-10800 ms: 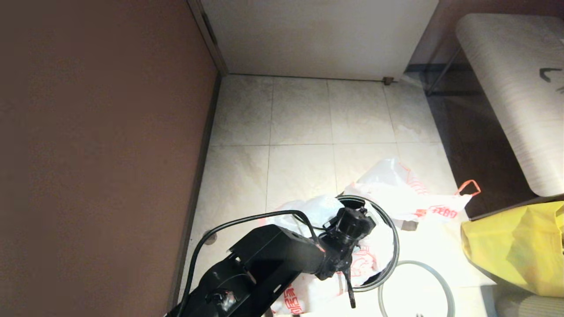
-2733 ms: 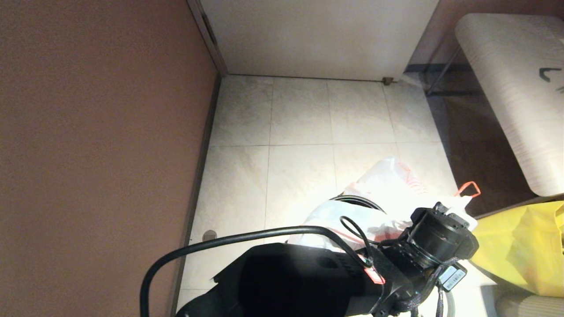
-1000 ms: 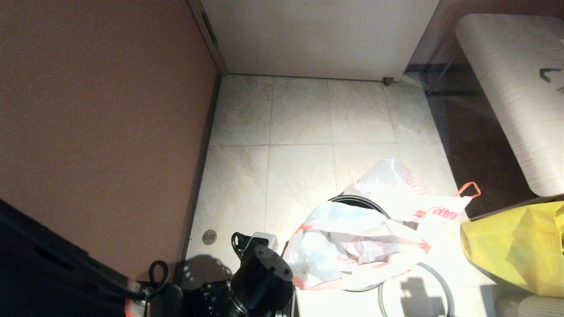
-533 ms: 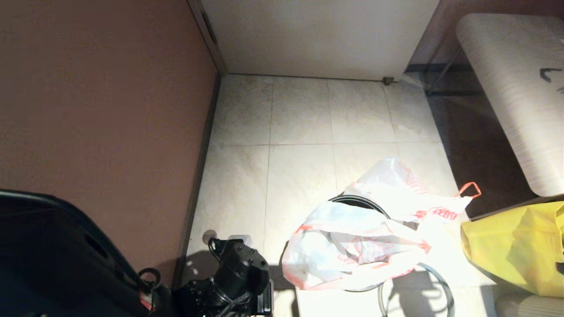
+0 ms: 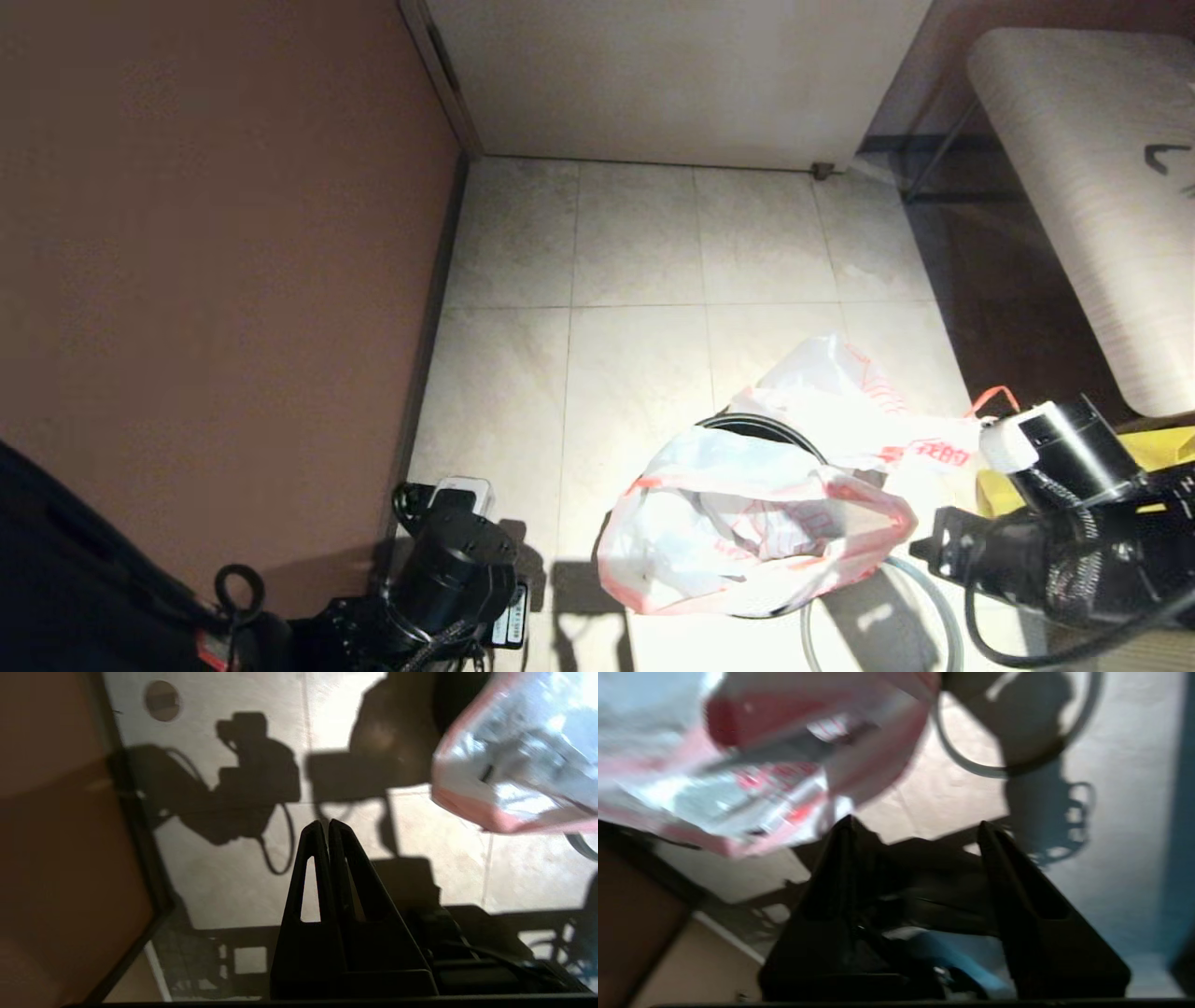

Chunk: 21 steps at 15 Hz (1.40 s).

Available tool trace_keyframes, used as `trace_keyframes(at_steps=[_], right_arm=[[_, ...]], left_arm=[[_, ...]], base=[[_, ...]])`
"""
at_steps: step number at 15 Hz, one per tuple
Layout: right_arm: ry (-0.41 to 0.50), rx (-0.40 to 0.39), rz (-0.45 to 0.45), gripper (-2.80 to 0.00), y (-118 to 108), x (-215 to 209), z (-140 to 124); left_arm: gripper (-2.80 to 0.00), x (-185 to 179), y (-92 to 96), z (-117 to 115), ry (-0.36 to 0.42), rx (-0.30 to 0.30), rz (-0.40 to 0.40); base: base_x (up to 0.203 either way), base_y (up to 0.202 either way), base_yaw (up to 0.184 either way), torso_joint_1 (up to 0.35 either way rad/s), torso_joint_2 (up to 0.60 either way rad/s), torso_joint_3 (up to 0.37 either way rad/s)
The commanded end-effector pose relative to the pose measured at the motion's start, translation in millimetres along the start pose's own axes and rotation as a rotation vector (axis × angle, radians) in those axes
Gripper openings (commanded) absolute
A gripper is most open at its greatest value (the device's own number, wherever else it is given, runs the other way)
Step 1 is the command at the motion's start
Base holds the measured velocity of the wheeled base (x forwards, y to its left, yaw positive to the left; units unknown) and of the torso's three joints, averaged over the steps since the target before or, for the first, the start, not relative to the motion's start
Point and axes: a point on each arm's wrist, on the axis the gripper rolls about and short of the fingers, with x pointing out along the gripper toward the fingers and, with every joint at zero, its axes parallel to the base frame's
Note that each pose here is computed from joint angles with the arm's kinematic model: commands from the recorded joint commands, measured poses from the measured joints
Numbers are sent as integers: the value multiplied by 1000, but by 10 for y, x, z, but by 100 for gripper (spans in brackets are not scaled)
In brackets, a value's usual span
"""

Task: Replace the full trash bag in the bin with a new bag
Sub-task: Put the new garbage bag on the trash can

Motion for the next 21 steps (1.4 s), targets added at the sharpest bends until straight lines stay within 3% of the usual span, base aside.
trace_keyframes(at_steps=[1,4,7,13,14,17,21], right_arm=[[16,34,7,0,98,259,-2],[67,99,9,0,92,463,6],[109,112,-21,0,49,618,-2],[37,164,8,0,32,943,213],[51,162,-12,-280,8,1018,199],[56,164,-48,-280,-88,1044,240],[93,126,-68,-280,-62,1133,209]], left_arm=[[-280,7,58,59,-24,-22,41],[-280,29,92,133,-45,11,67],[-280,50,55,239,-71,0,62],[-280,35,-3,421,-131,-38,39],[-280,32,-30,493,-156,-58,30],[-280,48,-132,630,-196,-125,-4],[-280,66,-176,589,-173,-123,-14]], base=[[0,0,0,0,0,0],[0,0,0,0,0,0],[0,0,0,0,0,0],[0,0,0,0,0,0],[0,0,0,0,0,0],[0,0,0,0,0,0],[0,0,0,0,0,0]])
